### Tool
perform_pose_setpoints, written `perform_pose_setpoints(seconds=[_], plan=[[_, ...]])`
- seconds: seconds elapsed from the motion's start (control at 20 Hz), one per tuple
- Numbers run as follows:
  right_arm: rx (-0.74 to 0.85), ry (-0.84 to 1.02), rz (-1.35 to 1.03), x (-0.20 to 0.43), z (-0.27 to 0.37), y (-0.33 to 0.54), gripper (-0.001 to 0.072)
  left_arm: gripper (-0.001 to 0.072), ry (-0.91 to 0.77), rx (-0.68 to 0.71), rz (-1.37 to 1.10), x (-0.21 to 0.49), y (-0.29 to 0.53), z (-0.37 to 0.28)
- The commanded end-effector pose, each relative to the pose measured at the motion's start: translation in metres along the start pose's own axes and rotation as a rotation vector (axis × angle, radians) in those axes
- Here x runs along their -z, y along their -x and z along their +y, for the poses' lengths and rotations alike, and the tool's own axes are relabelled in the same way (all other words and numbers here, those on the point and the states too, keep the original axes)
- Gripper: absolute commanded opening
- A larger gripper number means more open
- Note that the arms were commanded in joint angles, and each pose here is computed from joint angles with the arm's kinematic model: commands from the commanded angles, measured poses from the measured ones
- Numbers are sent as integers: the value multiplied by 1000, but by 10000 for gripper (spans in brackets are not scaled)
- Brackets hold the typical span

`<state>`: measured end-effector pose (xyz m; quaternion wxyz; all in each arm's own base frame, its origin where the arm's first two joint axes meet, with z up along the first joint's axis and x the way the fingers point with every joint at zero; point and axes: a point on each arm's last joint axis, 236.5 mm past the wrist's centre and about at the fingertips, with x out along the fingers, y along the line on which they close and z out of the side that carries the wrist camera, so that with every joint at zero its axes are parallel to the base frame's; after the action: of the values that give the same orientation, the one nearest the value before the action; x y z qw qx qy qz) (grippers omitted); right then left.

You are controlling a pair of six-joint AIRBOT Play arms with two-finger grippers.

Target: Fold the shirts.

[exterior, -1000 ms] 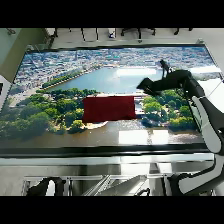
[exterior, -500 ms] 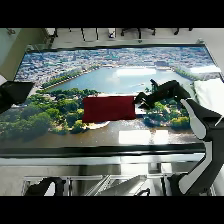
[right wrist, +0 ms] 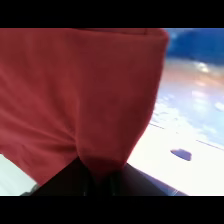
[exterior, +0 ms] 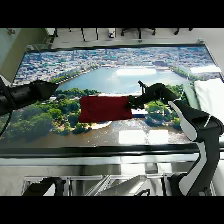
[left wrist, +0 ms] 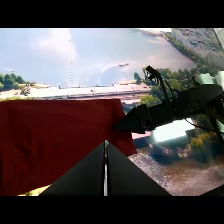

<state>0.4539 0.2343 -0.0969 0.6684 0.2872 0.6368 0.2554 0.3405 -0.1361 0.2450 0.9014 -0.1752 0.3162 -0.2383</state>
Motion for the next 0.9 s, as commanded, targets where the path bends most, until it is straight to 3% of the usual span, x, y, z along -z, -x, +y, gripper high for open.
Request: perform_pose_setpoints(seconds=[0.0,0.2,0.4,0.65,0.85], plan=[[-45,73,-90,-21,42,32,18,17,-21,12,-15,-1,5,-8],[-80,163,-336,-64,90,146,18,17,-71,-3,-81,-10,28,-16],[-61,177,-655,-98,93,304,18,17,-96,9,-126,-13,46,-28],[34,10,-1030,-94,17,508,19,17,-120,18,-179,-17,65,-39],[123,-193,-1004,-33,-71,559,19,17,-118,23,-191,-18,67,-41]])
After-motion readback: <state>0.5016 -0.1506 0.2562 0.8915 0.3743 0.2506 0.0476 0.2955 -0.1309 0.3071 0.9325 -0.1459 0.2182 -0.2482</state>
